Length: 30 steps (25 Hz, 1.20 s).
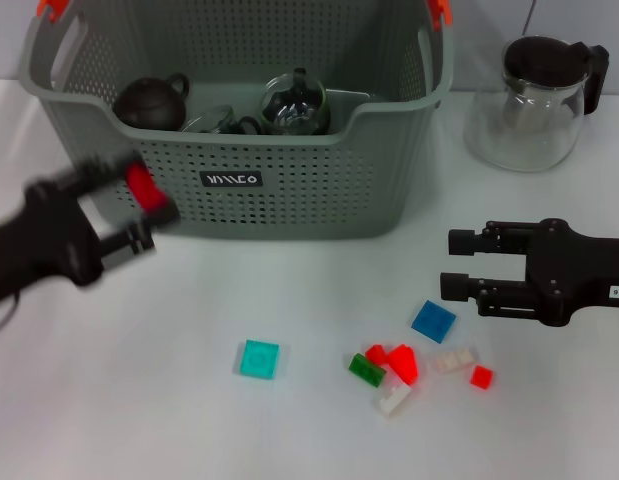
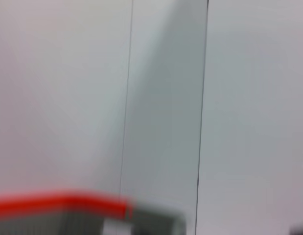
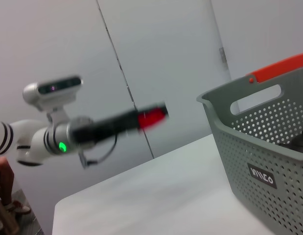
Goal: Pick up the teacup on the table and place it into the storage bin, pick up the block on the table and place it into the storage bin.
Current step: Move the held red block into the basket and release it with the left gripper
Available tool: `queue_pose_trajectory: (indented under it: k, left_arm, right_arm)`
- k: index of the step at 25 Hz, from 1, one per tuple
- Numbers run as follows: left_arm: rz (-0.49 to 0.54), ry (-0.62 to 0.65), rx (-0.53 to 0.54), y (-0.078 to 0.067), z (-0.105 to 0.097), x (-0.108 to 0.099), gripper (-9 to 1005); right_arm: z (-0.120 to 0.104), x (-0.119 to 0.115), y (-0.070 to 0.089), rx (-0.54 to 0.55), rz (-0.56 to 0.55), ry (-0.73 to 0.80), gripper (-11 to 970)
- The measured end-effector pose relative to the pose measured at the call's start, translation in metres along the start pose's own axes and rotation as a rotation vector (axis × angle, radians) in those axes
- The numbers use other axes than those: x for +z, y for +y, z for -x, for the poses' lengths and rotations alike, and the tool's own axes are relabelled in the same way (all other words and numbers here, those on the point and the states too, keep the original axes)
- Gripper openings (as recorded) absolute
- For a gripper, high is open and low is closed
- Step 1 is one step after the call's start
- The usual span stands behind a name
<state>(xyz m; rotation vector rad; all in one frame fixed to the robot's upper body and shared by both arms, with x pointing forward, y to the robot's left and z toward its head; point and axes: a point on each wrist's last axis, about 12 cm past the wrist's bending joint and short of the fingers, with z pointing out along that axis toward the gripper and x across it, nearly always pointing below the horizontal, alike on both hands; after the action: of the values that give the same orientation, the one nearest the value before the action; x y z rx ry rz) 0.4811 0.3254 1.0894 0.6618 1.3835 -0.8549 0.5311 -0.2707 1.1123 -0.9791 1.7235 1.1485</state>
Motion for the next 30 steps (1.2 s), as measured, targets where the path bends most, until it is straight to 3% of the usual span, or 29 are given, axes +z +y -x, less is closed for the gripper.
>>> queue_pose_trajectory:
  k: [4, 7, 11, 16, 21, 30]
  left_arm:
    - [0.001, -0.100, -0.059, 0.020, 0.031, 0.013, 667]
    - [0.018, -0.102, -0.131, 0.040, 0.051, 0.030, 667]
    - [0.055, -0.033, -0.236, 0.068, 0.076, 0.059, 667]
    - [0.106, 0.115, -0.343, 0.090, 0.097, 0.107, 666]
    - [0.202, 0.367, -0.295, 0.101, 0.097, 0.150, 697]
    - [0.367, 0.684, -0.140, 0.106, 0.075, 0.193, 754]
  right_arm:
    - [0.001, 0.001, 0.000, -0.002, 0.004, 0.002, 674]
    - [0.001, 0.002, 0.000, -0.003, 0.007, 0.002, 674]
    - [0.001, 0.002, 0.000, -0.003, 0.006, 0.003, 674]
    - [0.001, 0.003, 0.000, -0.002, 0.008, 0.002, 675]
    - [0.001, 0.003, 0.000, -0.004, 0.009, 0.004, 675]
    - [0.001, 0.002, 0.000, -0.002, 0.005, 0.005, 675]
